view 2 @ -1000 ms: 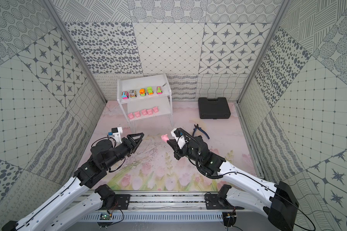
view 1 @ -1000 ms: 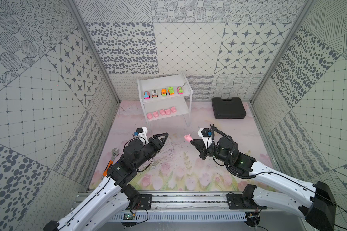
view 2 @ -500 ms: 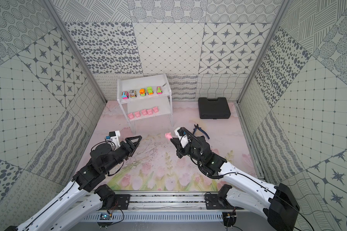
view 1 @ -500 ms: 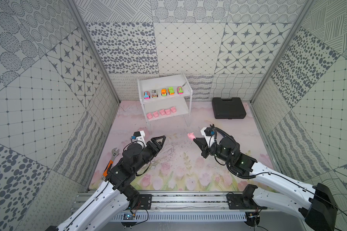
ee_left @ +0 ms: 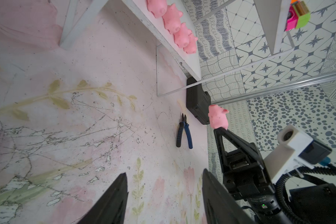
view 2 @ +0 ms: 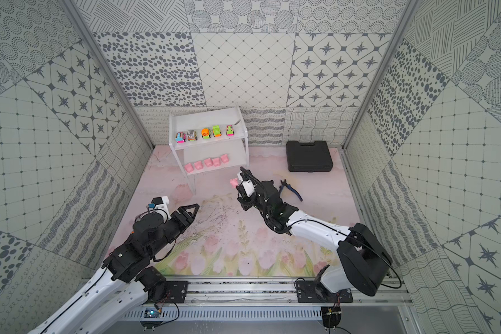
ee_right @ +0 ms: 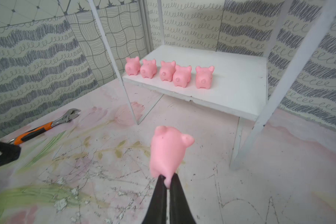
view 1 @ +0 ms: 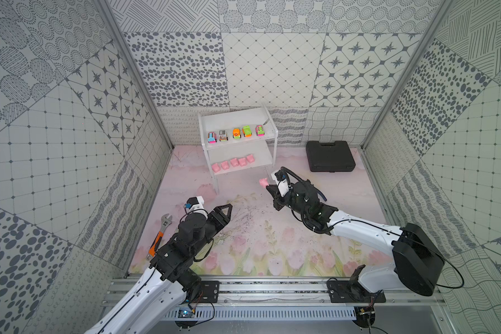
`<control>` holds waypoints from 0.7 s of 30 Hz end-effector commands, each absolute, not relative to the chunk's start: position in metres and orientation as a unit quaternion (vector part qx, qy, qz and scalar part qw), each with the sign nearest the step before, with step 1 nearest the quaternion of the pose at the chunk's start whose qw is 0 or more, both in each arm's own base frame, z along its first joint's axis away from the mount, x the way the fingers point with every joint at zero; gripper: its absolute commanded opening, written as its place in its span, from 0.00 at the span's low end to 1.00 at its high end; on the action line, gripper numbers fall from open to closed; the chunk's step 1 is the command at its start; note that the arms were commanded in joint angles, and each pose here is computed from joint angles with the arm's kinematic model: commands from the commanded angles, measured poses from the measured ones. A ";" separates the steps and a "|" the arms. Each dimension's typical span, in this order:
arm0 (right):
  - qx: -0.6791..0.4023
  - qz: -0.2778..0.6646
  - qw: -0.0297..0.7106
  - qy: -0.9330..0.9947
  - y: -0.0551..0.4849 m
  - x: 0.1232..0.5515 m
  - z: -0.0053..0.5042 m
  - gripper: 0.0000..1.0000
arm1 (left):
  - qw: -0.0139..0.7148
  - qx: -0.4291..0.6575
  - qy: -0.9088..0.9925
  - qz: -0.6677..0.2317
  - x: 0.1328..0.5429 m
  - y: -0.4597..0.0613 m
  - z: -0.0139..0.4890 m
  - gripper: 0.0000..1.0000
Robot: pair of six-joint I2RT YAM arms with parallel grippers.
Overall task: Organize plastic toys on shelves
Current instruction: Place the plastic toy on the shelf.
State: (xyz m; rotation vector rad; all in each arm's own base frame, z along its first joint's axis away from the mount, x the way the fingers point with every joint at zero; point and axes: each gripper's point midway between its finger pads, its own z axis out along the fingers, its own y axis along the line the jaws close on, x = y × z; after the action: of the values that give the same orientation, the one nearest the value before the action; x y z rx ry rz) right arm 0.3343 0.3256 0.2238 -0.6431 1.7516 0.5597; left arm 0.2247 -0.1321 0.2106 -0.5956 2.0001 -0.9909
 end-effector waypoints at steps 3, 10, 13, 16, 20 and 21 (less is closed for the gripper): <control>-0.206 0.213 0.626 0.721 0.327 0.375 0.253 0.00 | 0.453 -0.203 0.806 -0.323 0.222 -0.109 0.212 0.65; -0.157 0.185 0.656 0.714 0.332 0.408 0.250 0.00 | 0.483 -0.186 0.803 -0.296 0.217 -0.095 0.225 0.67; -0.143 0.186 0.664 0.710 0.335 0.418 0.251 0.00 | 0.480 -0.181 0.810 -0.285 0.213 -0.092 0.222 0.68; -0.135 0.182 0.667 0.709 0.337 0.427 0.249 0.00 | 0.482 -0.178 0.811 -0.281 0.211 -0.089 0.223 0.68; -0.125 0.175 0.671 0.709 0.338 0.440 0.245 0.00 | 0.484 -0.174 0.811 -0.278 0.207 -0.086 0.226 0.70; -0.123 0.173 0.672 0.710 0.338 0.443 0.244 0.00 | 0.483 -0.173 0.812 -0.276 0.206 -0.086 0.226 0.70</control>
State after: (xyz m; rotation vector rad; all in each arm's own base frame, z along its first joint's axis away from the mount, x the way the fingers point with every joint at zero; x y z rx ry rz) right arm 0.4296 0.3411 0.2186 -0.3646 1.6832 0.3723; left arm 0.2106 -0.0969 0.2263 -0.4680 1.9619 -0.7693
